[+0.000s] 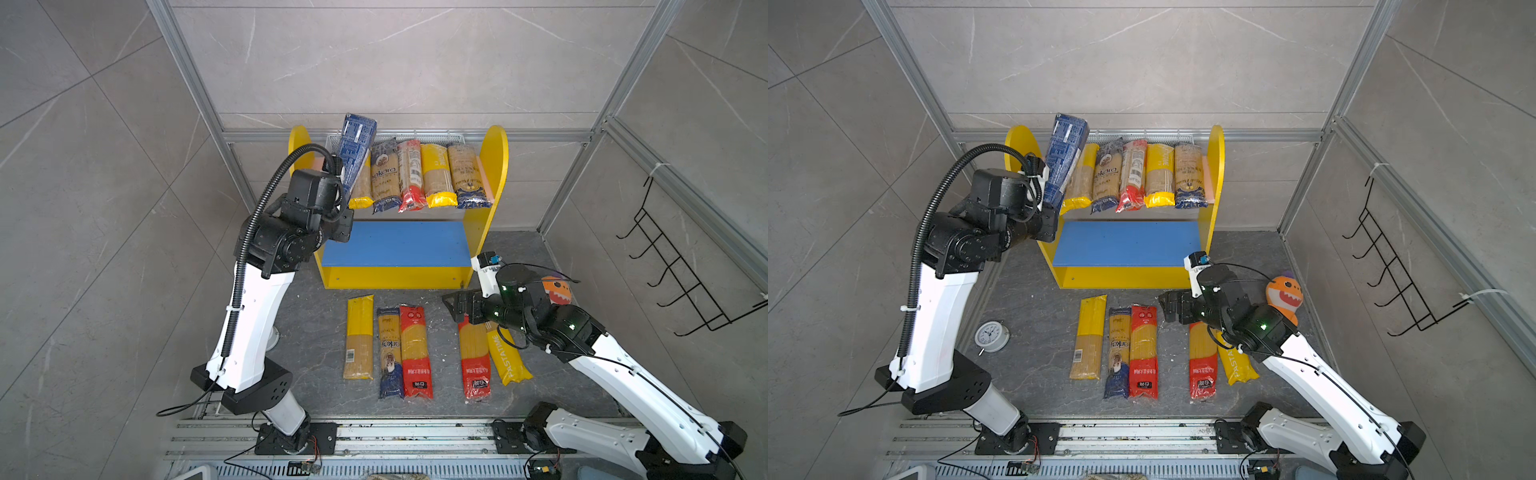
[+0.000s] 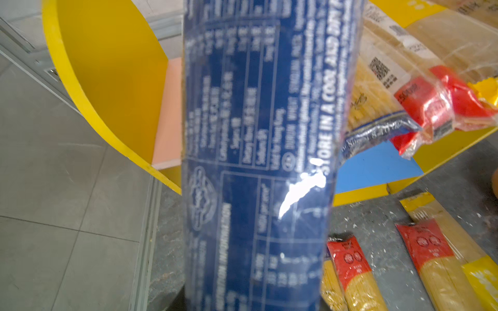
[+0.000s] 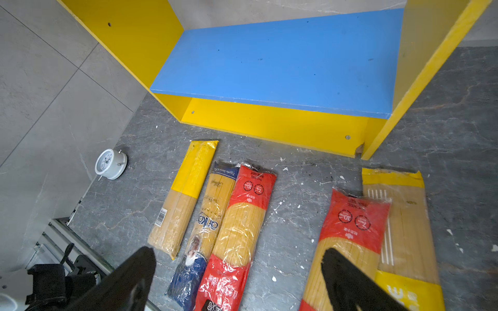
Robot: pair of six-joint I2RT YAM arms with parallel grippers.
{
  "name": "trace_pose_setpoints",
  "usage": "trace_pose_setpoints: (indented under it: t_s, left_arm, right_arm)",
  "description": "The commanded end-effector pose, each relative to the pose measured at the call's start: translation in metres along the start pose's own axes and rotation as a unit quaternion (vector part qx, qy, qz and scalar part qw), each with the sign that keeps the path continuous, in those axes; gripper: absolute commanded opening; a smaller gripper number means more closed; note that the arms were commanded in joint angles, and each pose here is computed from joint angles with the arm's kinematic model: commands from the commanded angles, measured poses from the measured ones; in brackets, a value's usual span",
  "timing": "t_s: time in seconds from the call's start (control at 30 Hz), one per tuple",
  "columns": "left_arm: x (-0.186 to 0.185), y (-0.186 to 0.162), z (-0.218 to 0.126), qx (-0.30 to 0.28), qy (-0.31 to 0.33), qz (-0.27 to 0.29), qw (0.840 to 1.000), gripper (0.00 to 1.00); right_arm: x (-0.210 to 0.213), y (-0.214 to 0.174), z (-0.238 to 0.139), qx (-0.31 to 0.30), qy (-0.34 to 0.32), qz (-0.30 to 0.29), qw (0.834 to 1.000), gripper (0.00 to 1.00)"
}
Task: Place and organize the pasta boxes and bags onto the shelf
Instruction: 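Lower the dark blue bag onto the pink shelf, open left gripper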
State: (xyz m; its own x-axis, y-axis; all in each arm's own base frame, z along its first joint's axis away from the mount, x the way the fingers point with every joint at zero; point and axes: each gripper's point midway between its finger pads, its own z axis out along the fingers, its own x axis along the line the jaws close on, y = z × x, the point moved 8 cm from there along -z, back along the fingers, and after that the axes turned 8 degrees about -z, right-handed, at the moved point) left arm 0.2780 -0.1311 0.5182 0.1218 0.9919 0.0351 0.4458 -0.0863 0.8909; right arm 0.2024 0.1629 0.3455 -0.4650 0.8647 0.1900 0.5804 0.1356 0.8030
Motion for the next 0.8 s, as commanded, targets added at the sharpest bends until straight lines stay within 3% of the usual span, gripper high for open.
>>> trace_pose_setpoints:
  t_s: [0.0,0.43,0.77]
  left_arm:
    - [0.014,0.061,-0.024,-0.175,0.026,-0.038,0.983,0.0]
    - [0.052,0.079,0.051,-0.173,0.013,-0.093,0.981,0.0]
    - [0.066,0.08,0.08,-0.166,-0.012,-0.118,0.979,0.0]
  right_arm:
    - [0.002,0.015,-0.004,-0.019,-0.003,-0.012,1.0,1.0]
    - [0.0,0.025,0.008,-0.013,-0.03,-0.015,0.999,1.0]
    - [-0.002,0.024,0.029,0.008,-0.048,-0.016,0.999,1.0]
